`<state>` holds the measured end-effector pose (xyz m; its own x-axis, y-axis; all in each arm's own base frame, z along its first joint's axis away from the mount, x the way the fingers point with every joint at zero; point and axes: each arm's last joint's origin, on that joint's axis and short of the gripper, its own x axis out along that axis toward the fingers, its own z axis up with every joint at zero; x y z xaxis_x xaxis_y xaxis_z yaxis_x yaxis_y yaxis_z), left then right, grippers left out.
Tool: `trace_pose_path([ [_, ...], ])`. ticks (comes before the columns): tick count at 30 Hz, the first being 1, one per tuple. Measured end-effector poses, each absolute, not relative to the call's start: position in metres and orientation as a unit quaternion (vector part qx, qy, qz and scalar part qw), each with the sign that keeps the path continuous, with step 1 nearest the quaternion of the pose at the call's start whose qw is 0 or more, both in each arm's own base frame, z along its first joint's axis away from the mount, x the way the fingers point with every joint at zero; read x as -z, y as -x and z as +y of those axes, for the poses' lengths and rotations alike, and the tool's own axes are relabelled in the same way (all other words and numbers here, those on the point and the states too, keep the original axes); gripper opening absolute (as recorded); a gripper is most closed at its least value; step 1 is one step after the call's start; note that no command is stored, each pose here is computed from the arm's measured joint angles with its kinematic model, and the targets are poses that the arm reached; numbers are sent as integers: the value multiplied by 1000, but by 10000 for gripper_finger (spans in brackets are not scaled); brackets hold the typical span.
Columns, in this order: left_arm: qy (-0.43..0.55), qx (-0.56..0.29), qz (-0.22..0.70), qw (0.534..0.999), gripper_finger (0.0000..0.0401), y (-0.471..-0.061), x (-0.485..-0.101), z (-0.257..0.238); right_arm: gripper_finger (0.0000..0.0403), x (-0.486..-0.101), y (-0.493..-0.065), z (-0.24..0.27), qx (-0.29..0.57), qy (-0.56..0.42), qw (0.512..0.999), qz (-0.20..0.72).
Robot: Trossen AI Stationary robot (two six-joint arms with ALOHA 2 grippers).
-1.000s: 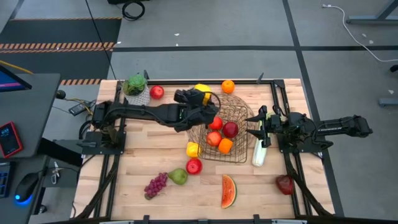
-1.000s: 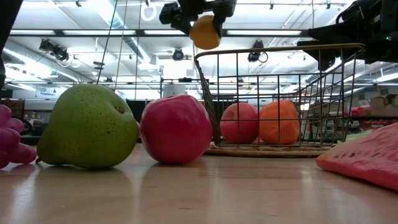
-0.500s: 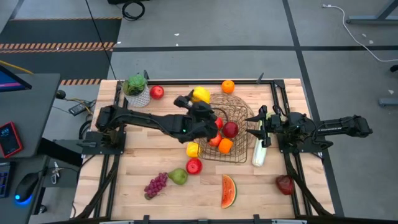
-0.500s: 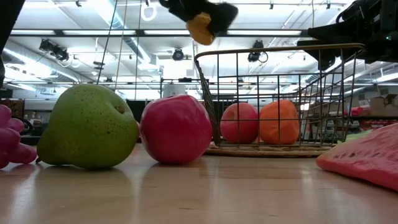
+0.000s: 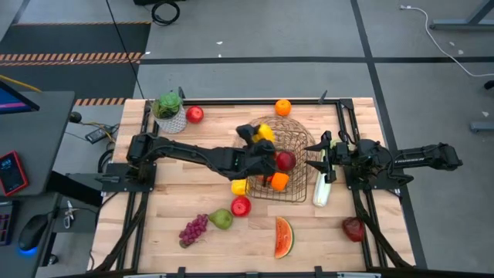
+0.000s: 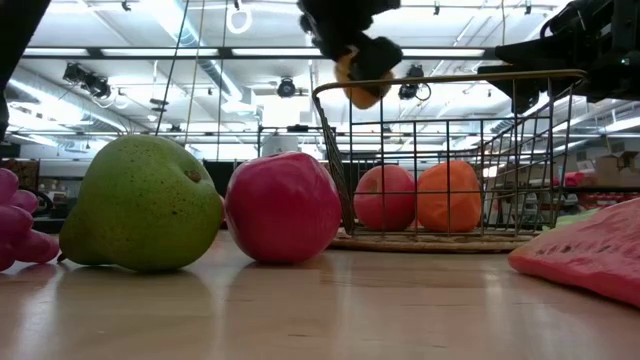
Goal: Build produce basket
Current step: Put the yellow bell pepper into the wire basket
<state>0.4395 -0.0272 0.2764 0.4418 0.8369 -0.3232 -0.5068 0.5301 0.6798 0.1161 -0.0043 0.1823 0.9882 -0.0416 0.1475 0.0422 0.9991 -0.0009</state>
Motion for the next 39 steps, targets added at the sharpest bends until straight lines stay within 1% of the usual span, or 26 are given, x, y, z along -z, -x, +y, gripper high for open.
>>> trace_pose_path([
  [5, -292, -337, 344, 826, 353, -445, -278, -30, 231, -182, -116, -4, 21, 2, 997, -74],
  [9, -327, -297, 358, 823, 353, -446, -278, -35, 231, -182, -116, -4, 21, 2, 997, -74],
  [12, -354, -271, 366, 817, 353, -445, -277, -43, 231, -182, -116, -4, 21, 2, 997, -74],
  [15, -388, -217, 374, 814, 353, -443, -275, -56, 231, -182, -116, -4, 21, 2, 997, -74],
  [21, -411, -124, 367, 825, 353, -442, -274, -76, 231, -182, -116, -4, 21, 2, 997, -74],
  [26, -363, -46, 355, 860, 353, -440, -282, -67, 231, -182, -116, -4, 21, 2, 997, -74],
  [30, -301, -16, 337, 892, 353, -439, -293, -50, 231, -182, -116, -4, 21, 2, 997, -74],
  [32, -270, 5, 341, 900, 353, -438, -293, -40, 231, -182, -116, -4, 21, 2, 997, -74],
  [37, -185, 110, 323, 922, 353, -440, -293, -26, 231, -182, -116, -4, 21, 2, 997, -74],
  [39, -144, 139, 317, 927, 353, -440, -294, -20, 231, -182, -116, -4, 21, 2, 997, -74],
])
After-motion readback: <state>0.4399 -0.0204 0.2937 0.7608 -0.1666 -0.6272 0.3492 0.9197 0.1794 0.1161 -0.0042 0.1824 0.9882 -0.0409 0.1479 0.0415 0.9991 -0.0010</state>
